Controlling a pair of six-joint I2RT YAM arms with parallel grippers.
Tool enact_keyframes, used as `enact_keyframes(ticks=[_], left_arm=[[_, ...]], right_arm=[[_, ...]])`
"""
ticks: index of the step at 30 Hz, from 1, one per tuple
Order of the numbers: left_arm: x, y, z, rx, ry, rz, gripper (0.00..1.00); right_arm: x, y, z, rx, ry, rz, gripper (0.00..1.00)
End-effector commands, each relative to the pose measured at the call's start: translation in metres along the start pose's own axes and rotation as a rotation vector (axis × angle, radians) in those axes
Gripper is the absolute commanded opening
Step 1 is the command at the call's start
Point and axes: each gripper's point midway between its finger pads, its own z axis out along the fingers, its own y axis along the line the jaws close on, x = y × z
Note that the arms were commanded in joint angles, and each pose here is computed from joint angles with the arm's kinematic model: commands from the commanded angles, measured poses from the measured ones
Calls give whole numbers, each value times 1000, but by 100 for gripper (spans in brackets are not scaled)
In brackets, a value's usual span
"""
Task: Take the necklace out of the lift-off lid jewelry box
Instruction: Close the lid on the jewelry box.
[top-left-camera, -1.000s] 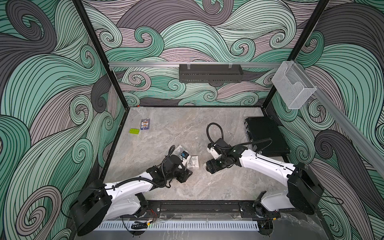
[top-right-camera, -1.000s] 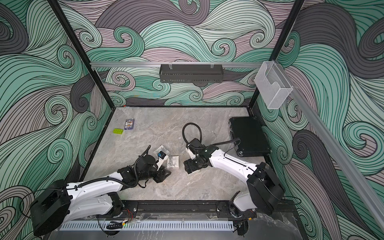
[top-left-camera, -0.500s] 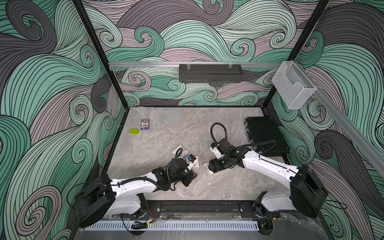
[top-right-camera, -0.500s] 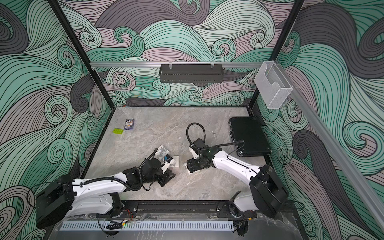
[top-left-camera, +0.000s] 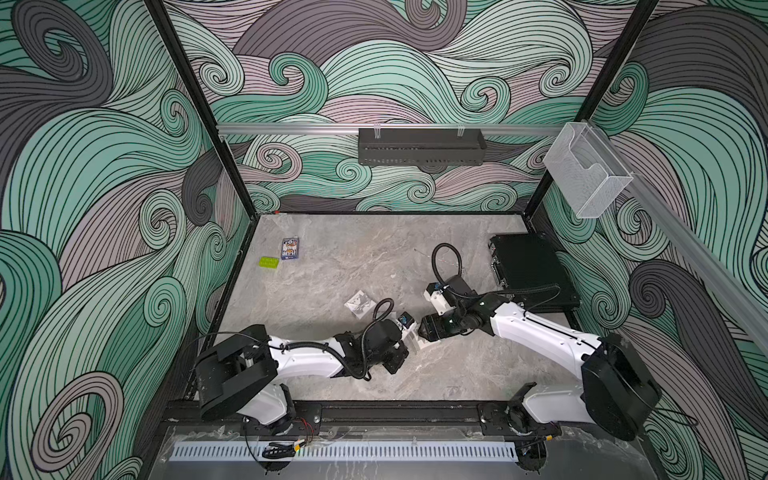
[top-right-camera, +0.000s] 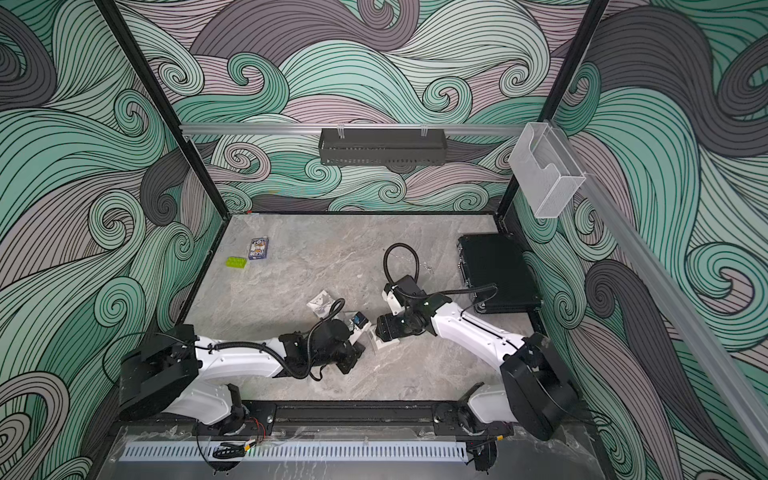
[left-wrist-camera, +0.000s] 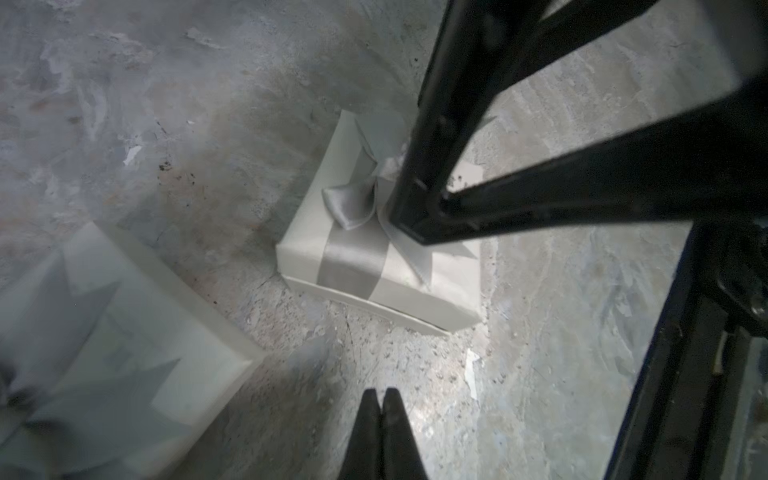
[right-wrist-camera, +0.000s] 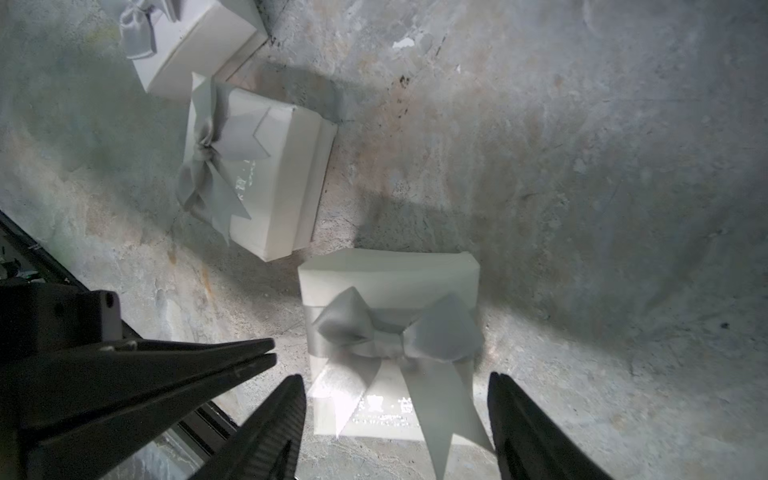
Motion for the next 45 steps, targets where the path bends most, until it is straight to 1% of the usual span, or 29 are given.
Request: enact_keyframes(ticks=[1,13,23,34,45], left_arm=[[-16,2,3,-41,-45,9,0],[-20,7,16,-78,-57,21,0],[-25,8,21,-91,-85,3,0],[-28,8,30,-96,-91,-7,0],[-41,13,22,-131,-143,-21,0]], right_arm=[[3,1,6,-25,20,6,73],[8,1,10,-39,37,16,71],[13,4,11,-65,40,27,68],[12,7,14,-86,35,35,68],[15,8,20,-96,42,36,66]])
